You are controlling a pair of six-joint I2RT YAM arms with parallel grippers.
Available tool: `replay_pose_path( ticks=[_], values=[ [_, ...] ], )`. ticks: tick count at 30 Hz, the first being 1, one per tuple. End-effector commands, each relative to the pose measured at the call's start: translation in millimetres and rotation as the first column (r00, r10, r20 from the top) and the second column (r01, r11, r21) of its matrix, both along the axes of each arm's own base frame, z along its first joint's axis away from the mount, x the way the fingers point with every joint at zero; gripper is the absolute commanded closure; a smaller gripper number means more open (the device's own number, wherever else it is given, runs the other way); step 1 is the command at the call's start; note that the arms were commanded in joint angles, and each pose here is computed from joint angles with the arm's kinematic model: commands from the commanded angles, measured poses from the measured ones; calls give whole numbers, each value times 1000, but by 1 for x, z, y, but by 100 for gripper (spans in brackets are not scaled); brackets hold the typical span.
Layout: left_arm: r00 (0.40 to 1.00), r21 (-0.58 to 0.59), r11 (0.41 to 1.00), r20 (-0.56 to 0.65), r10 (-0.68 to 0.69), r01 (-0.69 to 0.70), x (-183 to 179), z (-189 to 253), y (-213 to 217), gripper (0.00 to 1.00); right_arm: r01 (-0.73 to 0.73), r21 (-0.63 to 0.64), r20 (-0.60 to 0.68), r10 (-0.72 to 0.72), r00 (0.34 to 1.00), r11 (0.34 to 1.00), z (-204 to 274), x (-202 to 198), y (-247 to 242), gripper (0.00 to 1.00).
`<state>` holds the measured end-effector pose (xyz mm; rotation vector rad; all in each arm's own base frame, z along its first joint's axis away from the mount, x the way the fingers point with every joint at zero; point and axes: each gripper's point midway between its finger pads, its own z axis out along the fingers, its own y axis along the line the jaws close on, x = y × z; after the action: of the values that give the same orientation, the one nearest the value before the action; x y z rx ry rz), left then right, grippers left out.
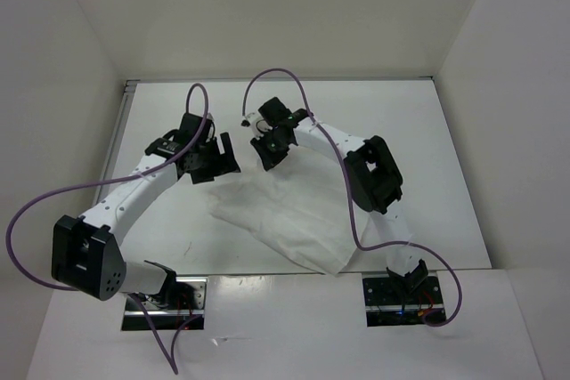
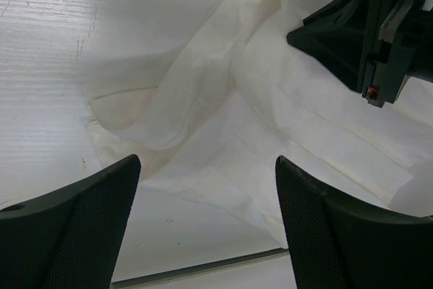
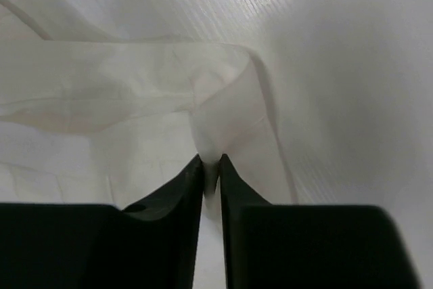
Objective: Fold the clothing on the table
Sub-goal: Flatten the skirt out
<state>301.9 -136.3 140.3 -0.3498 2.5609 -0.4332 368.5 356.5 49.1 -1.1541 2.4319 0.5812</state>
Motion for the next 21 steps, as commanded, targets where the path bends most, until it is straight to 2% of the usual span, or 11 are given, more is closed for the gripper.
replay_pose_path(
  ticks=[1,2,4,5,9,10,13,16,19,21],
  values=[
    [1000,-18,1000,-13,5,-5,-2,-2,-1,12,43,-2,68,-43,997,999,10,21,3,92],
    [1000,-18,1000,-13,5,-5,-2,-2,-1,12,58,-5,67,-58,996,998,10,22,2,94],
    [1000,-18,1000,-13,5,-5,-2,-2,-1,12,70,19,135,-72,988,997,42,24,8,100],
    [1000,-18,1000,-13,5,-5,-2,-2,-1,12,94,55,189,-103,977,994,75,28,6,100],
    [1000,-29,999,0,22,-22,-3,-1,2,12,172,123,282,-200,938,977,149,27,-5,100],
    [999,-37,999,25,32,-31,1,5,5,12,189,183,309,-239,921,965,185,22,-10,100],
    [999,-49,998,35,35,-34,2,4,6,12,203,264,327,-285,901,943,232,7,-20,100],
    [997,-56,997,56,58,-55,4,5,13,12,196,386,363,-344,866,901,298,-23,-43,100],
    [992,-75,994,92,85,-78,7,14,18,12,181,459,373,-373,849,870,334,-47,-59,100],
    [986,-98,990,128,110,-98,9,24,21,12,168,470,353,-359,864,867,335,-62,-62,100]
  ],
)
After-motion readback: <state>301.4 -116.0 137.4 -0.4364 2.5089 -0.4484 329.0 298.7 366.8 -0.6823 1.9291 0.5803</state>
